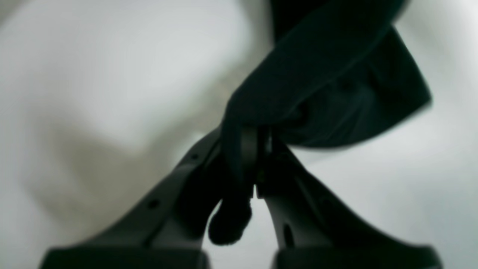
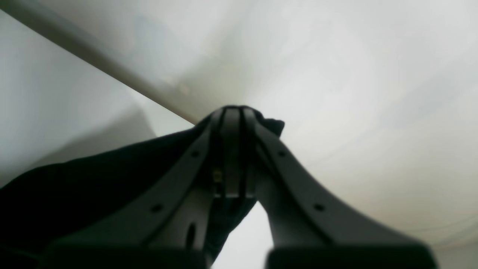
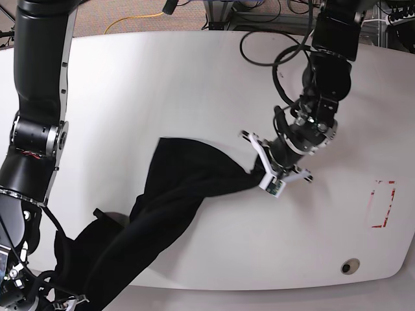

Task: Fold the T-shirt properly
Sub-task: 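Pull the shirt taut between both grippers, lifting it off the table, then lay the held shirt flat, dragging it back toward the robot with both grippers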

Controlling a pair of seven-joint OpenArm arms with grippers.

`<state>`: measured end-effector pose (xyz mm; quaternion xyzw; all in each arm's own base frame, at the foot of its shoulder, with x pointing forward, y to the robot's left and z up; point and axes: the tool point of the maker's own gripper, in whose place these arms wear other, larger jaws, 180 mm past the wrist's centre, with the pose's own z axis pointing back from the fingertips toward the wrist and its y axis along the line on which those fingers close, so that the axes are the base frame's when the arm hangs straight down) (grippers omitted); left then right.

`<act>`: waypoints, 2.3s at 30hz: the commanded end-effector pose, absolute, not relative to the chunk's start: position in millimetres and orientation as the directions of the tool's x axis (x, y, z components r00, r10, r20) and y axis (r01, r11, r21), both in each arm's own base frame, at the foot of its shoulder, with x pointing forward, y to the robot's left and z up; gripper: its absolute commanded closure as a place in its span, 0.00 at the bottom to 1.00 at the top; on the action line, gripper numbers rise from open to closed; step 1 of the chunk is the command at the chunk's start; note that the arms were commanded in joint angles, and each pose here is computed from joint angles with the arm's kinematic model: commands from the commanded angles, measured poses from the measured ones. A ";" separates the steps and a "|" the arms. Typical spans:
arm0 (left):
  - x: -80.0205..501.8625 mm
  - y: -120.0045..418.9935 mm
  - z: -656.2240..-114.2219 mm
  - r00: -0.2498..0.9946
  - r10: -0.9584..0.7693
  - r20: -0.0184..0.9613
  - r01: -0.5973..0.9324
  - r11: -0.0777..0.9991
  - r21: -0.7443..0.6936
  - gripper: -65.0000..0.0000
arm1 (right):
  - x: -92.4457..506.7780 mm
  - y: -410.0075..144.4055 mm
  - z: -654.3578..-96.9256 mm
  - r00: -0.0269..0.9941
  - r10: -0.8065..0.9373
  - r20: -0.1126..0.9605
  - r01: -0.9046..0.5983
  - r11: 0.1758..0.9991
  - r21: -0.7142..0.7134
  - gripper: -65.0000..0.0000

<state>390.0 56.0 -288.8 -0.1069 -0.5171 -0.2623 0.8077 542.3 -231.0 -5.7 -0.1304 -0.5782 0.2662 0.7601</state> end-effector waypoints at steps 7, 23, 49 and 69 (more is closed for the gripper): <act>431.5 122.4 -190.3 0.123 -0.280 0.952 0.375 0.901 0.216 1.00 | 544.9 -234.7 48.4 0.101 0.533 0.840 -0.205 0.837 -0.507 1.00; 448.2 207.9 11.9 -0.161 -0.376 0.912 0.084 0.916 0.392 1.00 | 530.9 -245.0 85.1 0.041 0.574 0.818 -0.154 0.812 -0.562 1.00; 401.2 212.6 -159.3 0.226 -0.397 0.890 0.215 0.911 0.352 1.00 | 467.4 -278.5 -140.6 0.386 0.452 0.804 -0.279 0.888 -0.365 1.00; 271.4 215.1 -318.5 0.601 -0.404 0.690 0.346 0.909 0.231 1.00 | 313.5 -295.3 -303.1 0.693 0.227 0.684 -0.257 0.965 -0.060 1.00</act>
